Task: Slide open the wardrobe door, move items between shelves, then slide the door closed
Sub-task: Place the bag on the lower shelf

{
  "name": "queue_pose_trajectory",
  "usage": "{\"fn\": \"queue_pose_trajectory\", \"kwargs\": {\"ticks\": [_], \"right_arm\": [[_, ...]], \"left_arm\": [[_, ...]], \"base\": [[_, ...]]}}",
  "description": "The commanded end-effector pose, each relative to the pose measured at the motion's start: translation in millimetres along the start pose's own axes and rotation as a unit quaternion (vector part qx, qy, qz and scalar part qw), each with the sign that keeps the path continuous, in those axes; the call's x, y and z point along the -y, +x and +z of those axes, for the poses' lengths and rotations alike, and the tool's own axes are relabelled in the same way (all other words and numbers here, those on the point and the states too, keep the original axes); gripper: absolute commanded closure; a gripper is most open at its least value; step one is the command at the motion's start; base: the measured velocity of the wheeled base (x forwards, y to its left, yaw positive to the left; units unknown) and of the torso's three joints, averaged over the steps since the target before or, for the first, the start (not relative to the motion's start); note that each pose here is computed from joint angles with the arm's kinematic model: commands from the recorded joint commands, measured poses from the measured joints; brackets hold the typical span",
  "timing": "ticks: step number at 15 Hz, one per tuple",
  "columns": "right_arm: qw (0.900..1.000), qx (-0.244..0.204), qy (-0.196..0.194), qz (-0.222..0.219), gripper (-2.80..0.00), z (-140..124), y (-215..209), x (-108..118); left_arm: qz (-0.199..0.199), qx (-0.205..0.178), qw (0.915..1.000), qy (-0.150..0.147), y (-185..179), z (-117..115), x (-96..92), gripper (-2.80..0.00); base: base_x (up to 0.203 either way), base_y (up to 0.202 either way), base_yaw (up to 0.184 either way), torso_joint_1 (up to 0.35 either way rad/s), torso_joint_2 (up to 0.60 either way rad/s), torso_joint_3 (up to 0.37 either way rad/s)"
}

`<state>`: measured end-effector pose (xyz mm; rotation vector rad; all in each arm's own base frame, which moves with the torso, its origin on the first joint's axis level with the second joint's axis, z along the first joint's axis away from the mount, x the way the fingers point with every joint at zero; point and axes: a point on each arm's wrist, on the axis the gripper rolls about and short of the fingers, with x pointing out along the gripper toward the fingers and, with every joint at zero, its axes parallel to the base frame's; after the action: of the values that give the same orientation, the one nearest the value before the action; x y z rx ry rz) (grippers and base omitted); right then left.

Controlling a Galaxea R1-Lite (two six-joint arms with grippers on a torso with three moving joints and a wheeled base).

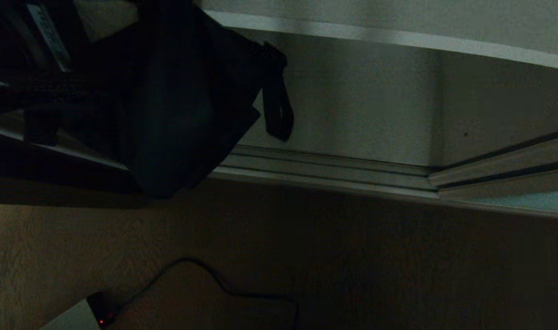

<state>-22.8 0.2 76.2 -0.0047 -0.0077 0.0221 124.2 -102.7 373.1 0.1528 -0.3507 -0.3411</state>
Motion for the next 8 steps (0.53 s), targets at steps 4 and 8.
{"fn": "queue_pose_trajectory", "kwargs": {"ticks": [4, 8], "right_arm": [[1.0, 0.002, 0.0, 0.0, 0.0, 0, 0, 0], [1.0, 0.002, 0.0, 0.0, 0.0, 0, 0, 0]], "left_arm": [[-0.021, -0.02, 0.9996, 0.0, 5, -12, 12.1, 0.0], [-0.045, -0.015, 0.9986, -0.022, -2, -9, 19.7, 0.0]], "base": [[0.0, 0.0, 0.0, 0.001, 0.0, -0.051], [0.0, 0.0, 0.0, 0.0, 0.0, 0.0]]}}
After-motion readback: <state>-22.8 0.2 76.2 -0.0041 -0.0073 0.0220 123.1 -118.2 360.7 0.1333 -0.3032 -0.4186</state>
